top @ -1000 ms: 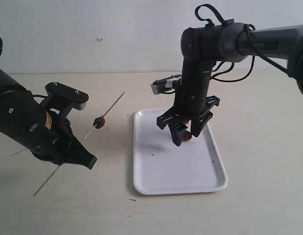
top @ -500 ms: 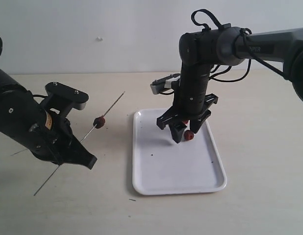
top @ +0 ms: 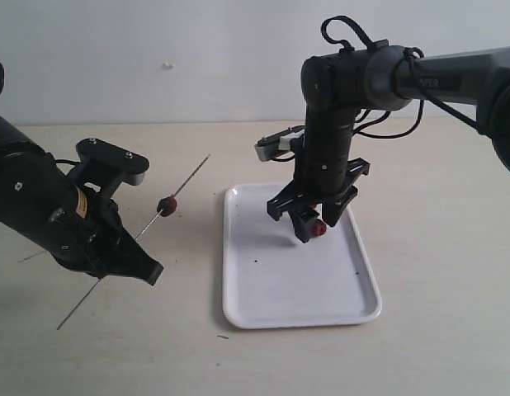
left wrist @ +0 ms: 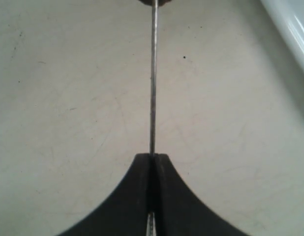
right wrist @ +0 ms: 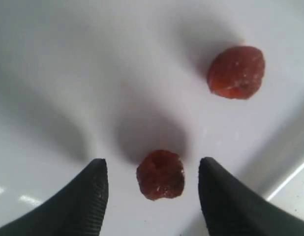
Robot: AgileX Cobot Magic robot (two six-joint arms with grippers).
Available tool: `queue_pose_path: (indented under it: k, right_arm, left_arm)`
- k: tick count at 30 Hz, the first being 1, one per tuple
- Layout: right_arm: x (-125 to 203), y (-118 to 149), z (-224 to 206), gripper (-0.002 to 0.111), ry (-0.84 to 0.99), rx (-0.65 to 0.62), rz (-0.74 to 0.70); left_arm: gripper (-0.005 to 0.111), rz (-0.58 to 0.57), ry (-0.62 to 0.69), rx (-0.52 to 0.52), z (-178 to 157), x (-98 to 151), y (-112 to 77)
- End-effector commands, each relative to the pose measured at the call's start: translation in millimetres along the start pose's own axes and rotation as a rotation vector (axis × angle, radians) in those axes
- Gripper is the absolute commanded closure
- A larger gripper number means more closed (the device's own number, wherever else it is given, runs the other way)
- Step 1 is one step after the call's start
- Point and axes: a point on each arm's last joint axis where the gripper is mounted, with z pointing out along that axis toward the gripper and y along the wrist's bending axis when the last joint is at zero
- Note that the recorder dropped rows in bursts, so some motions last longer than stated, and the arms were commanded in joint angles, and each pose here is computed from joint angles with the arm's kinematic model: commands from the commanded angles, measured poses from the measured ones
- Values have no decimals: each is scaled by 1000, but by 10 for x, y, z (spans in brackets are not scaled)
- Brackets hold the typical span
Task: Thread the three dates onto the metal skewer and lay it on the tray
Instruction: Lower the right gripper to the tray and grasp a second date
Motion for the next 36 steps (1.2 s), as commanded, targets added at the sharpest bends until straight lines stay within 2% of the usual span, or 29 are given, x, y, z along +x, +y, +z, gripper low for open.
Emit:
queue_pose_path:
  k: [1,11,19,27,32,36]
  right_arm:
    - [18,-18,-2,55,13,14,-13]
    - [17,-22,139,55,43,9,-12]
    - [17,-22,139,67,43,9,-2]
    - [19,-22,139,87,45,10,28]
    - [19,-20,93,86,35,11,31]
    - [25,-12,-137,86,-15,18,30]
  left_arm:
    - [107,4,-21,1,-28,-16,5]
    - [107,4,-21,1,-28,-16,5]
    - [107,4,-21,1,-28,-16,5]
    - [107,4,-21,1,-28,-16,5]
    - [107,4,-21,1,-28,-16,5]
    - [107,-3,-20,3,-28,-16,3]
